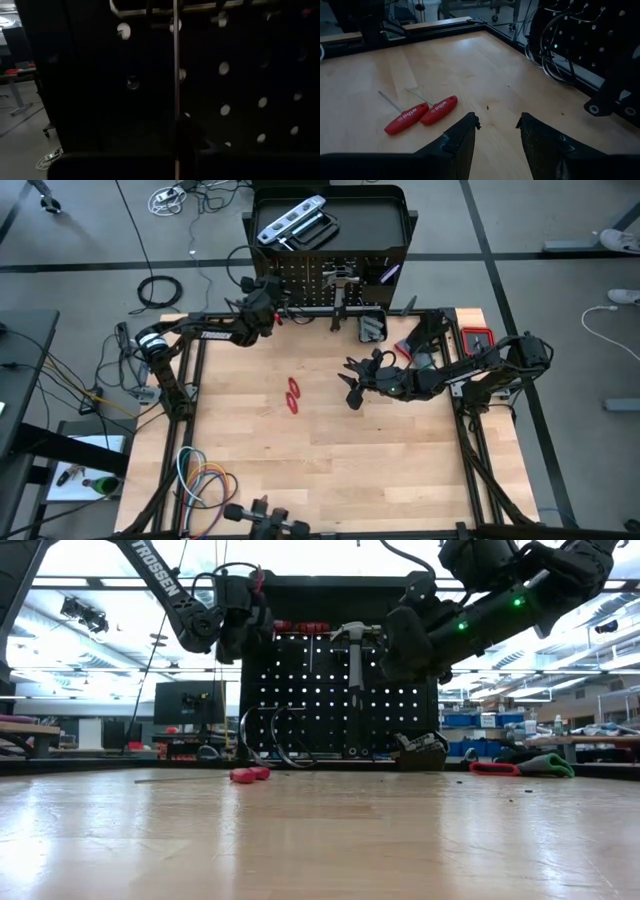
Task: Hang tools onto peg board
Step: Remove the left allen wrench from the peg board
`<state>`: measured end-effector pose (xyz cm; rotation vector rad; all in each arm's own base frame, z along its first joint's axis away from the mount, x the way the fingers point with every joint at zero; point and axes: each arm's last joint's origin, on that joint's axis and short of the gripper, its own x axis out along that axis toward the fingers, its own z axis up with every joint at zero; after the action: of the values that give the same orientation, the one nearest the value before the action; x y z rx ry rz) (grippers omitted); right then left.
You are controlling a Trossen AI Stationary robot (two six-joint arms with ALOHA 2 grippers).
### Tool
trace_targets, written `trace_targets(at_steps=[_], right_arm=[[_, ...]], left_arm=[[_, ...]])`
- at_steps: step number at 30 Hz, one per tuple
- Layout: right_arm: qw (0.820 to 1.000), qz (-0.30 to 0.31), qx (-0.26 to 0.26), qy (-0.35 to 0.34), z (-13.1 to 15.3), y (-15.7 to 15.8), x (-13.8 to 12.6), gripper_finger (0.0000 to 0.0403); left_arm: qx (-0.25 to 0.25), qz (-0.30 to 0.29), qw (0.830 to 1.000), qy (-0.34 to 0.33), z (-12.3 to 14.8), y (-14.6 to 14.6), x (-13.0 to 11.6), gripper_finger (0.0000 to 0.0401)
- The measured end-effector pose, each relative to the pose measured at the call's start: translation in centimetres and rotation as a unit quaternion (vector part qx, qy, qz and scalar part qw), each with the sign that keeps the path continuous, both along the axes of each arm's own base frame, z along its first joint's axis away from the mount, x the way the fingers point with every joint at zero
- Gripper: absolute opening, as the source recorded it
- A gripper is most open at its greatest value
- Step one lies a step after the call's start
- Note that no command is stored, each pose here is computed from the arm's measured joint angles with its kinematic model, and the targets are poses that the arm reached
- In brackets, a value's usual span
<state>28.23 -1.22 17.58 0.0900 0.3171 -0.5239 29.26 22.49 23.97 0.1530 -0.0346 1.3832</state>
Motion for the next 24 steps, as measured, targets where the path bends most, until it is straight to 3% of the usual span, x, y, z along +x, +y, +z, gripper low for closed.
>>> trace_targets(at_steps=[16, 24], right_arm=[[1.000, 0.003, 0.008, 0.011, -0.3, 0.4, -0.1, 0.0162], [1.000, 0.004, 0.013, 0.011, -0.3, 0.5, -0.1, 0.0162]], left_arm=[[0.005, 0.011, 1.000, -0.017, 0.3, -1.2, 0.7, 0.0001], [-0.008, 0.002, 1.000, -0.025, -1.0, -1.7, 0.1, 0.0000]])
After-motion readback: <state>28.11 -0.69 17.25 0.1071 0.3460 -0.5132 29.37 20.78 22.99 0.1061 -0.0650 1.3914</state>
